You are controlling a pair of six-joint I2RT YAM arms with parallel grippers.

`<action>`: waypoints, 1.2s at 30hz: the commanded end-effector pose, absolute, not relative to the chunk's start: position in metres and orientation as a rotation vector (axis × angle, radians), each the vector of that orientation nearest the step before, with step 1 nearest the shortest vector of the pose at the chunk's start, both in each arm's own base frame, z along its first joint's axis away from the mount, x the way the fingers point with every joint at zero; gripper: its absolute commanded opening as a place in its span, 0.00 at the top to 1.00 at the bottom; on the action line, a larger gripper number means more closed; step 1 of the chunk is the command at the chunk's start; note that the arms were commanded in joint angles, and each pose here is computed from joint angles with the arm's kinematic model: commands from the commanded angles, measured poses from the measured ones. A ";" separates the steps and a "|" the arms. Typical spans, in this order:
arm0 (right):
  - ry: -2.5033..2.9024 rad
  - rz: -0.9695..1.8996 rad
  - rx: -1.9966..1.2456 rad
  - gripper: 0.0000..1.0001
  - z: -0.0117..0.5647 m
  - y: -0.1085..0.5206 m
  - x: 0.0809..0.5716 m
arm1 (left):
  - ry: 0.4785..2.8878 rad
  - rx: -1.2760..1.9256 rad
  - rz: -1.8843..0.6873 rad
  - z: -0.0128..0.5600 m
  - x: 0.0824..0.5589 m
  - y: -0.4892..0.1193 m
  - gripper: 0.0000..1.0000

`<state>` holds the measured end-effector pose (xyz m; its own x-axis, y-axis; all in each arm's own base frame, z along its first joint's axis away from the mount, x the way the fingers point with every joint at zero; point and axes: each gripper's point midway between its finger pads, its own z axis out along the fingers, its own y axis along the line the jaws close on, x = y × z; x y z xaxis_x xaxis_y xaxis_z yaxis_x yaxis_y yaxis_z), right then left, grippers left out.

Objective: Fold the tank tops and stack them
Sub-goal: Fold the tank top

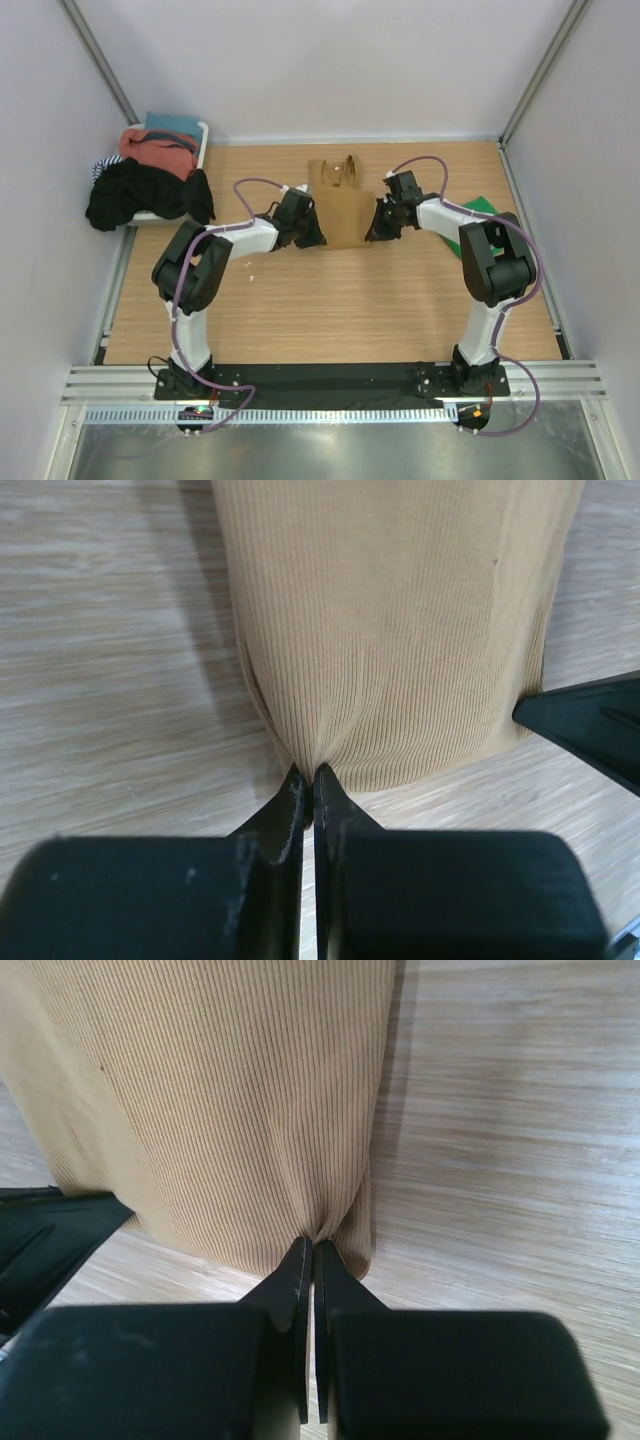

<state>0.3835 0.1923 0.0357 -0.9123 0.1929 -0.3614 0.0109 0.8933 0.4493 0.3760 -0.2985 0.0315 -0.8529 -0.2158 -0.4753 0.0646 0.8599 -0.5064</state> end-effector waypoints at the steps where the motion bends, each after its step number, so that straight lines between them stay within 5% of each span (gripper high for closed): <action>1: 2.673 0.615 0.144 0.99 0.034 0.192 0.369 | 2.515 -0.103 -0.698 0.033 0.364 -0.296 1.00; 13: 2.699 0.452 0.057 0.94 0.046 0.182 0.264 | 2.648 -0.045 -0.669 0.012 0.253 -0.258 1.00; 16: 2.673 0.483 0.045 0.84 0.061 0.186 0.247 | 2.658 -0.021 -0.678 0.012 0.229 -0.253 1.00; 18: 2.641 0.488 0.041 0.66 0.073 0.185 0.243 | 2.665 -0.028 -0.661 0.007 0.217 -0.245 1.00; 20: 2.626 0.486 0.035 0.63 0.083 0.183 0.242 | 2.644 -0.030 -0.651 0.012 0.215 -0.239 0.99; 24: 2.548 0.611 -0.019 0.68 0.112 0.201 0.249 | 2.629 -0.026 -0.583 0.017 0.212 -0.224 0.99; 31: 2.384 1.069 -0.151 0.99 0.131 0.279 0.261 | 2.647 -0.020 -0.552 0.015 0.208 -0.219 0.99; 36: 2.252 1.299 -0.226 0.99 0.143 0.330 0.265 | 2.670 -0.024 -0.526 0.005 0.205 -0.215 1.00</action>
